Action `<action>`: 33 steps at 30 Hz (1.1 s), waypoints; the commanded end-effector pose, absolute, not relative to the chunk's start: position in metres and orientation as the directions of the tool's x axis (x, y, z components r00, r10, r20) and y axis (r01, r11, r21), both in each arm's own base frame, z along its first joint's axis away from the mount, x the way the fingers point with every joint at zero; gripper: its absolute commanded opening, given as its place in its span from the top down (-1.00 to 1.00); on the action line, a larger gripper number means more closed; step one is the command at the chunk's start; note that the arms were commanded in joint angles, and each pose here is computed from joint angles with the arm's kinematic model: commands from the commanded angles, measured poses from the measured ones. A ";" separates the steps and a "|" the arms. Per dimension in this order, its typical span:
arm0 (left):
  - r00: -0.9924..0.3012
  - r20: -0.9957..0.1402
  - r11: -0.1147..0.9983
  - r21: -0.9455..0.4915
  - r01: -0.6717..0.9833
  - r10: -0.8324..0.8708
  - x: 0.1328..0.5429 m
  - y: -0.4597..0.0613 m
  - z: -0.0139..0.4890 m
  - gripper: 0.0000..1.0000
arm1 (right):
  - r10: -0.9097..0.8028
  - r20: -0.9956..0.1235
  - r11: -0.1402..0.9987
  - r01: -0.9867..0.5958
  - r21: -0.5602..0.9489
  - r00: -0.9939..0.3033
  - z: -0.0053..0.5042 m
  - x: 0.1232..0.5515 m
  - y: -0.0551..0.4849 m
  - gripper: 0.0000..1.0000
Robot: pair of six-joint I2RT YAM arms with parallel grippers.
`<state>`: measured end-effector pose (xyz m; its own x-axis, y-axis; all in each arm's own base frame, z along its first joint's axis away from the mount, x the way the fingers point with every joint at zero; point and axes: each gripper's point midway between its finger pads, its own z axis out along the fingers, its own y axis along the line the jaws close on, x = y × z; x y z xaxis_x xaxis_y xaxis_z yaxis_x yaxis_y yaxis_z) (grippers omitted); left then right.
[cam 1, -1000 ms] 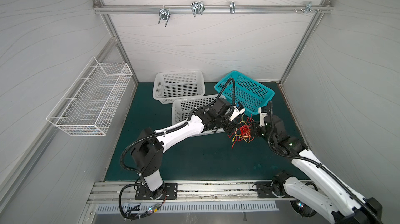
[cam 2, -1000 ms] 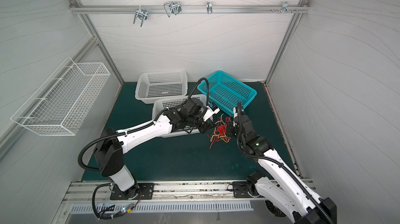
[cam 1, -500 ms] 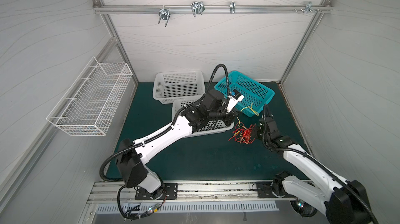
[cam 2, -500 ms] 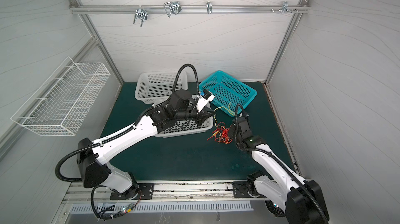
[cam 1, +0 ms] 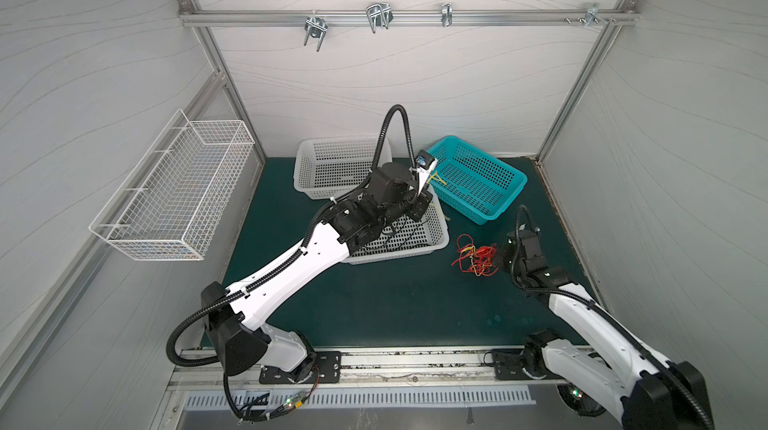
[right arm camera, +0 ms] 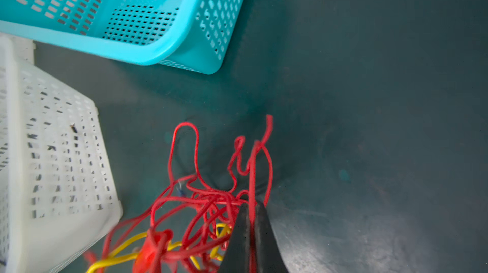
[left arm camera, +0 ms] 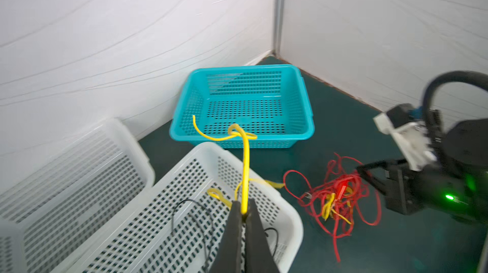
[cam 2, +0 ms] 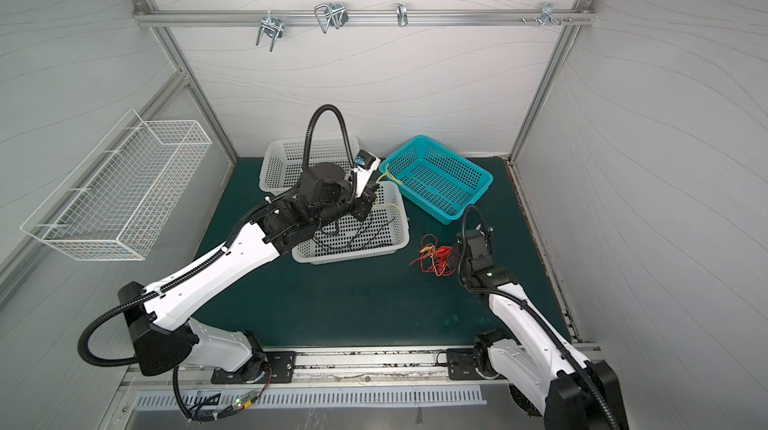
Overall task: Untangle and sort cables by color
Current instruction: Untie the cable, then place the cable into the container.
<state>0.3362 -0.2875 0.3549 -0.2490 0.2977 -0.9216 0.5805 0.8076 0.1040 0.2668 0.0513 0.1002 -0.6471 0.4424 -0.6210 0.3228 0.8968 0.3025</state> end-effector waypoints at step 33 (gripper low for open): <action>-0.431 -0.899 0.983 0.009 -0.184 -0.073 0.534 -0.080 0.283 1.00 | 0.185 -0.670 0.938 -0.074 0.338 -0.719 0.115 0.266 0.137 1.00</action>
<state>0.5189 -0.0955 0.2723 -0.4800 0.0007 -0.8773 -0.0870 0.9950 0.0484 0.2670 0.1279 0.1151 -0.7029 0.2031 -0.6816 -0.0515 0.9413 0.3337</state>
